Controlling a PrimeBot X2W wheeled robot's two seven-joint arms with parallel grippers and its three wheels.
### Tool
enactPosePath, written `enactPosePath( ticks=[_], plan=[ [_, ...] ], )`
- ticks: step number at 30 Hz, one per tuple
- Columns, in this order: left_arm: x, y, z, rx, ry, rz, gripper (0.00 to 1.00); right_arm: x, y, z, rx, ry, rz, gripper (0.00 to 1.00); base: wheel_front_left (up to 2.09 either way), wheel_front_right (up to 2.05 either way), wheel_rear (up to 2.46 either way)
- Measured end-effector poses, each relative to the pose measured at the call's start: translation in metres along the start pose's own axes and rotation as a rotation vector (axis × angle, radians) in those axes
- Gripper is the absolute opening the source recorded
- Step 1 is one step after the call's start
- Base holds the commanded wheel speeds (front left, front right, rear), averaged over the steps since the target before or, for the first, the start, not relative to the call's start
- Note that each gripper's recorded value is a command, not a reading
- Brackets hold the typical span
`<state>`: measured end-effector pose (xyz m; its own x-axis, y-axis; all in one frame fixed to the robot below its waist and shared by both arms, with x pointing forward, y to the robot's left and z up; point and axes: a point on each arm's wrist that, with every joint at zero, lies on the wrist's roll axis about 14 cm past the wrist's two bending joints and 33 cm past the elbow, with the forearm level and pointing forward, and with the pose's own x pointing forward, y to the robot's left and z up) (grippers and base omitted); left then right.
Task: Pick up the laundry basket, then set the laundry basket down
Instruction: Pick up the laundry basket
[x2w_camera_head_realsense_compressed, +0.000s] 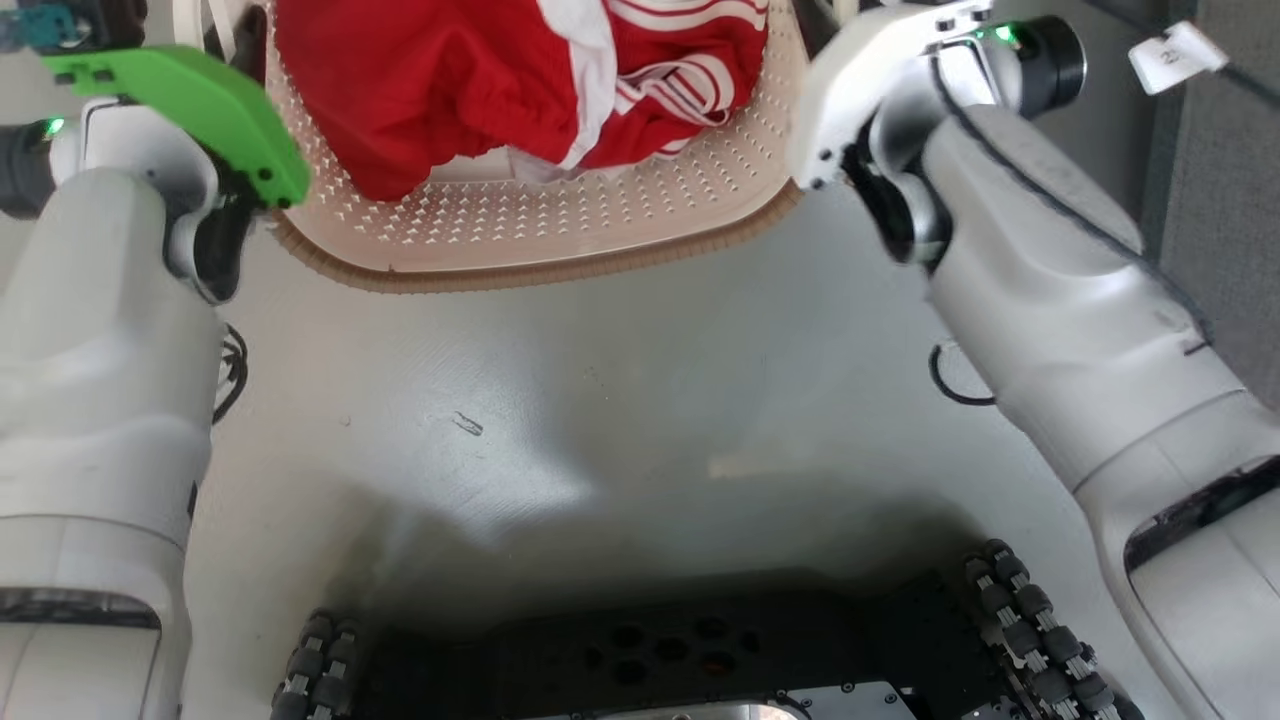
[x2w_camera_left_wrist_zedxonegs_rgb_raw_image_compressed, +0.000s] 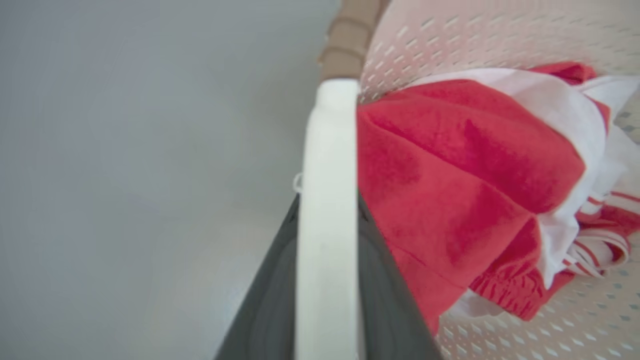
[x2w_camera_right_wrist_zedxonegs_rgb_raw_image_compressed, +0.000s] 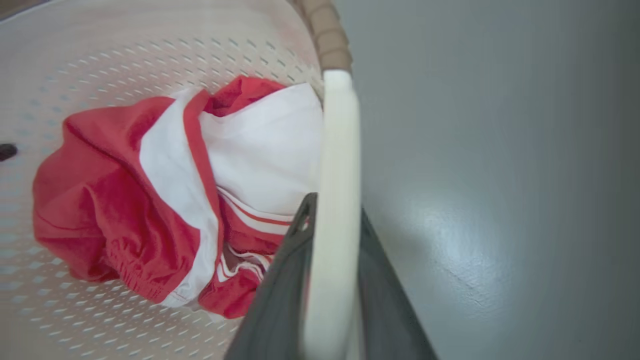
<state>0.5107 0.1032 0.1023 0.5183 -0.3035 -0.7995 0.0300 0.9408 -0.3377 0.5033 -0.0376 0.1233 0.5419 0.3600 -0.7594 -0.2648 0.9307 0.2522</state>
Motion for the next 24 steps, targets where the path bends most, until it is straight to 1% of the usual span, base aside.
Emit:
enactPosePath(
  ticks=[4,13,24],
  plan=[
    [0.002,0.000,0.003,-0.016,-0.006,0.003,0.00,0.003,-0.001,0.003,0.014,-0.001,-0.016,0.00,0.00,0.00,0.00],
    [0.002,-0.002,0.001,-0.006,-0.002,0.001,0.00,0.003,-0.003,0.003,0.007,-0.001,-0.023,0.00,0.00,0.00,0.00],
    [-0.011,-0.018,0.002,-0.013,0.012,-0.011,0.00,-0.013,-0.007,-0.002,0.016,0.030,-0.051,0.00,0.00,0.00,0.00]
  ],
)
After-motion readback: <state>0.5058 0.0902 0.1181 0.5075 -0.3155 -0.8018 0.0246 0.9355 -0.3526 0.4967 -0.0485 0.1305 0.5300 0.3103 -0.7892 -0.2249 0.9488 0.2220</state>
